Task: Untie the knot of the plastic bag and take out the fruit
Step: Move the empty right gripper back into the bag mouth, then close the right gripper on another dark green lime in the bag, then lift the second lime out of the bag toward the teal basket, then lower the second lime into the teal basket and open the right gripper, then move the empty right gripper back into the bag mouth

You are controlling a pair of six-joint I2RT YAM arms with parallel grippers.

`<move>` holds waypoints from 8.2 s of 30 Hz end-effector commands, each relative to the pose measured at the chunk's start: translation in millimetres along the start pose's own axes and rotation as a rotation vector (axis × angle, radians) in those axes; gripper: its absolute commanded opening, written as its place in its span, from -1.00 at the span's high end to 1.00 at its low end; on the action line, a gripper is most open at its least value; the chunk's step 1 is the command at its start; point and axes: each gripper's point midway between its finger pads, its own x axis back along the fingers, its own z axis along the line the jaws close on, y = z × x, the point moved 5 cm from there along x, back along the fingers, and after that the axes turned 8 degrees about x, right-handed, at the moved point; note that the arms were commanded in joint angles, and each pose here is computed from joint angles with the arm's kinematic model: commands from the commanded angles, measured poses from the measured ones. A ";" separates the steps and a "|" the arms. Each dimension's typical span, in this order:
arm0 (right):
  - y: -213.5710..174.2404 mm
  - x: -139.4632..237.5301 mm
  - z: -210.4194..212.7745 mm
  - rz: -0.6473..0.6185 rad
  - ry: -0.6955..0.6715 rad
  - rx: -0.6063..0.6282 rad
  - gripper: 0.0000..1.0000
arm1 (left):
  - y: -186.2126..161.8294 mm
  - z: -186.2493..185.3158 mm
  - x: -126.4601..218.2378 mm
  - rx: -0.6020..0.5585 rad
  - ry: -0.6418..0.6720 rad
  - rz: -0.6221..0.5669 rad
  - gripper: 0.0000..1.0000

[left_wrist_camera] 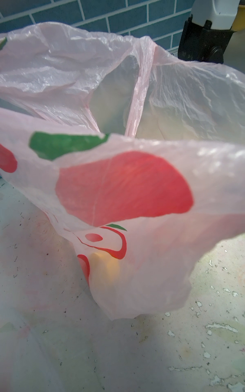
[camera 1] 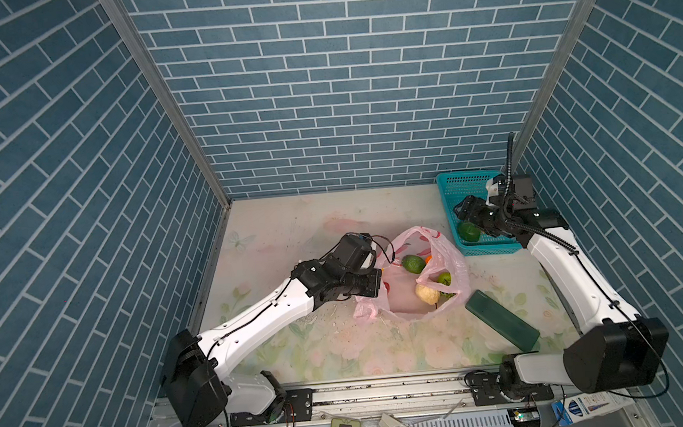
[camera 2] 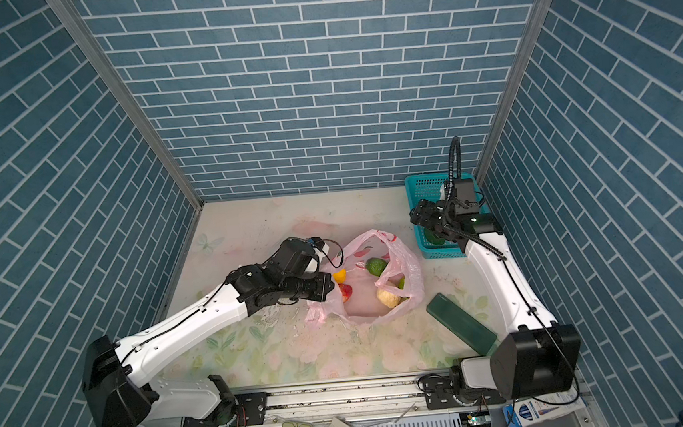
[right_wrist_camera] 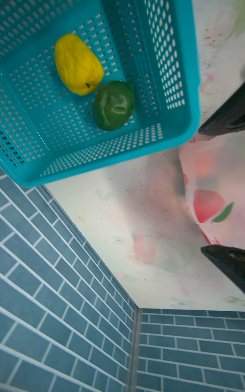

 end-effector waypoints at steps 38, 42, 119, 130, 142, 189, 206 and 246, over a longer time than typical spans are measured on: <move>-211.4 -71.3 98.4 0.376 0.013 0.169 -0.50 | 2.7 -11.2 5.9 -0.013 -0.078 -0.027 1.00; -209.3 -91.4 85.2 0.329 -0.091 0.137 -0.50 | -0.8 -9.9 3.9 -0.013 -0.078 -0.016 1.00; -176.9 -143.2 72.1 0.121 0.065 -0.073 0.08 | -24.1 -12.1 -6.3 -0.089 -0.043 0.005 1.00; -178.6 -104.5 91.9 0.157 0.139 -0.071 0.07 | -22.8 -11.1 -5.1 -0.092 -0.036 -0.008 1.00; -192.3 -71.7 90.5 0.248 0.115 -0.029 0.07 | -19.0 -13.1 -3.1 -0.108 -0.035 -0.015 1.00; -2.9 4.2 10.3 -0.064 0.048 -0.048 -0.01 | -26.4 2.1 0.4 -0.096 0.017 0.002 1.00; 77.3 -146.4 -84.6 -0.058 -0.121 -0.102 -0.09 | -37.1 30.5 20.4 -0.068 0.124 0.008 1.00; -102.9 40.9 116.4 0.149 0.302 0.288 -0.60 | -12.7 32.8 45.3 -0.149 0.156 -0.054 1.00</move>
